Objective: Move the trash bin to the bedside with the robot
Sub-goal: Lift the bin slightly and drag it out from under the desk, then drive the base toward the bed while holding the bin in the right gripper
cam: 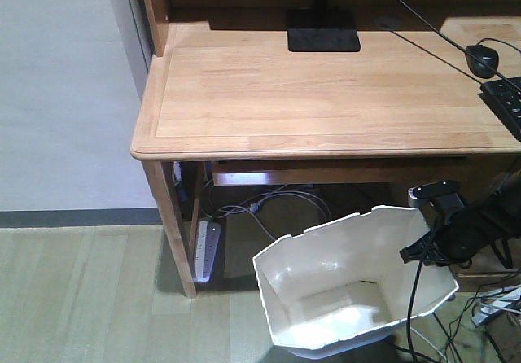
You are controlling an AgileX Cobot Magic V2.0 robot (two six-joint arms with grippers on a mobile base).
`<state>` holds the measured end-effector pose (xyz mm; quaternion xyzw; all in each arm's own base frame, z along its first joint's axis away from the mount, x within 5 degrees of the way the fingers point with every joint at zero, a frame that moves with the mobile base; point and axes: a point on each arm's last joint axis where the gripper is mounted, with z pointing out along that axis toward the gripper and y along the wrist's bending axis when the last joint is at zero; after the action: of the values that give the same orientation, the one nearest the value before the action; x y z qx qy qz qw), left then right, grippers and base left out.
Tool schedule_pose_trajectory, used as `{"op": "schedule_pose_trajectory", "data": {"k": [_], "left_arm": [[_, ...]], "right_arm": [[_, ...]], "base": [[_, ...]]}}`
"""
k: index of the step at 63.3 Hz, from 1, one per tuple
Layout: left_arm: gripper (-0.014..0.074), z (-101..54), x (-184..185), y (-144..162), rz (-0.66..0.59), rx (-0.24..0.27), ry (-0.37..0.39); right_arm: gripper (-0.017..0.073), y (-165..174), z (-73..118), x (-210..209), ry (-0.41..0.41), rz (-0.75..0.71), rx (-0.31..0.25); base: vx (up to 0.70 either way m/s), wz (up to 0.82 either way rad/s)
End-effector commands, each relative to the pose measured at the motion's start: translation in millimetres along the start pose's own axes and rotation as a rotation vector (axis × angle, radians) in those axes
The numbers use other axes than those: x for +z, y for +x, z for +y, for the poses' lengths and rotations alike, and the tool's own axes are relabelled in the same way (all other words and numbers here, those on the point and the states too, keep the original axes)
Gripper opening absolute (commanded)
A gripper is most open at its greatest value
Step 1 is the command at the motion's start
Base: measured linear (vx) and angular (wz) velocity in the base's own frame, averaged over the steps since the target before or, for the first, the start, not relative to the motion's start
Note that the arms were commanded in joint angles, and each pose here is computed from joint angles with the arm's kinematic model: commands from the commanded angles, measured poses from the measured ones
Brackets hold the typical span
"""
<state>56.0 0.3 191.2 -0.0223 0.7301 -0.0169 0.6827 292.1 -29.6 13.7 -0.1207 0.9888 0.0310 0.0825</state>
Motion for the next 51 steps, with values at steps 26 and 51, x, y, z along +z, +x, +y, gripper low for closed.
{"op": "schedule_pose_trajectory", "data": {"k": [26,51], "left_arm": [[-0.0006,0.0,0.7,2.3,-0.053,-0.018,0.006],[-0.0006,0.0,0.7,2.3,-0.053,-0.018,0.006]], "right_arm": [[-0.0003,-13.7,-1.7,-20.8,0.004,-0.068,0.021],[-0.0003,-13.7,-1.7,-20.8,0.004,-0.068,0.021]], "base": [[0.0,0.0],[-0.02,0.09]]}}
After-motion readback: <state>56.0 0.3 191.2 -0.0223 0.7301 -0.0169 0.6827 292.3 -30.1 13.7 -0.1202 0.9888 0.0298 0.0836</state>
